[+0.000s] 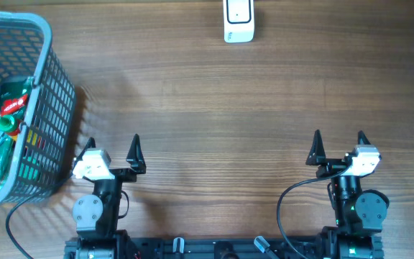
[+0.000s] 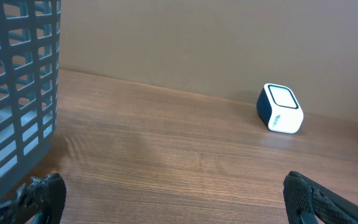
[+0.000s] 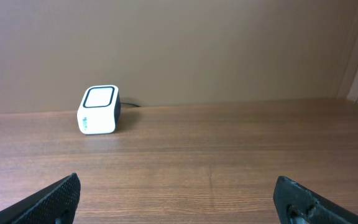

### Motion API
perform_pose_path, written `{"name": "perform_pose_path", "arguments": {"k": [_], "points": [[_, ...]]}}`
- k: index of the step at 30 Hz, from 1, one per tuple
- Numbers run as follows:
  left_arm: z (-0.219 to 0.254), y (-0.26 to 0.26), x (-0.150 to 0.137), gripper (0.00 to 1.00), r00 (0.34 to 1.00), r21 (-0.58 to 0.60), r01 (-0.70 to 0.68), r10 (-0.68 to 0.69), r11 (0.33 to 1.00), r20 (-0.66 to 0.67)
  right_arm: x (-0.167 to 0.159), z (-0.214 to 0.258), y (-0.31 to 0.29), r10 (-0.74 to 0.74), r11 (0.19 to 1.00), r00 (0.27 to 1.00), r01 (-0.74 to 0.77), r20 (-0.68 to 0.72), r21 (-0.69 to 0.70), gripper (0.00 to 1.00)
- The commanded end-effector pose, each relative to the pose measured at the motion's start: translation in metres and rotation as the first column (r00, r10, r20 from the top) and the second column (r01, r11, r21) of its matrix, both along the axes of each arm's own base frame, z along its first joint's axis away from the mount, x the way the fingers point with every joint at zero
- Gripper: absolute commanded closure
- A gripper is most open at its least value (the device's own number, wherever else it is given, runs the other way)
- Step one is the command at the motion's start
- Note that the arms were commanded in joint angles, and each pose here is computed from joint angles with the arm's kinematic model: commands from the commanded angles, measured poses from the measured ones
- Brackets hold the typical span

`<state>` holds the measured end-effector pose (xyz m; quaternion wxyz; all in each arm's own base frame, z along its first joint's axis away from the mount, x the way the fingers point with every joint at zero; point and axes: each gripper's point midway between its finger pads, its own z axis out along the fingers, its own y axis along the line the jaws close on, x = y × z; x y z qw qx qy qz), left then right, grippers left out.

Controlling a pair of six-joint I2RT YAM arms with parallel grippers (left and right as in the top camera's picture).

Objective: Scan the item barcode

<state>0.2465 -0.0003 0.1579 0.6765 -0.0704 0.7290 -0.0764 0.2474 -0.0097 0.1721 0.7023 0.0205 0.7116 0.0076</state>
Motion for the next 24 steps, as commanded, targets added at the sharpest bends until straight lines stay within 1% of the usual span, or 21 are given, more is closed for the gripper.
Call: {"name": "perform_pose_path", "arguments": {"k": [1,14,15,16,17,18,19,21,24], "points": [[-0.002,0.001,0.000,0.00,1.000,-0.008,-0.009,0.009,1.000,-0.004,0.000,0.001,0.000,-0.004,1.000,1.000,0.004,0.005,-0.013,0.00],[0.000,-0.001,0.000,0.00,1.000,-0.003,0.004,-0.004,1.000,0.003,0.000,0.001,0.000,-0.004,1.000,1.000,0.004,0.005,-0.013,0.00],[0.000,-0.005,0.000,0.00,1.000,-0.004,0.025,-0.025,1.000,0.004,0.000,0.001,0.000,-0.004,1.000,1.000,0.004,0.005,-0.013,0.00],[0.003,-0.015,-0.001,0.00,0.996,-0.007,0.086,-0.086,0.996,0.015,0.000,0.001,0.000,-0.004,1.000,1.000,0.004,0.005,-0.013,0.00],[0.016,-0.040,-0.005,0.00,0.970,-0.002,0.233,-0.232,0.972,0.065,0.000,0.001,0.000,-0.004,1.000,1.000,0.004,0.005,-0.013,0.00],[0.023,-0.049,-0.008,0.00,0.954,0.002,0.286,-0.285,0.958,0.094,0.000,0.001,0.000,-0.004,1.000,1.000,0.004,0.005,-0.013,0.00],[0.031,-0.055,-0.010,0.00,0.942,-0.006,0.318,-0.315,0.948,0.118,0.000,0.001,0.000,-0.004,1.000,1.000,0.004,0.005,-0.012,0.00],[0.044,-0.056,-0.013,0.00,0.936,-0.052,0.331,-0.320,0.942,0.144,0.000,0.001,0.000,-0.004,1.000,1.000,0.004,0.005,-0.013,0.00],[0.063,-0.057,-0.017,0.00,0.931,-0.047,0.333,-0.321,0.942,0.174,0.000,0.001,0.000,-0.004,1.000,1.000,0.004,0.005,-0.013,0.00]]}}
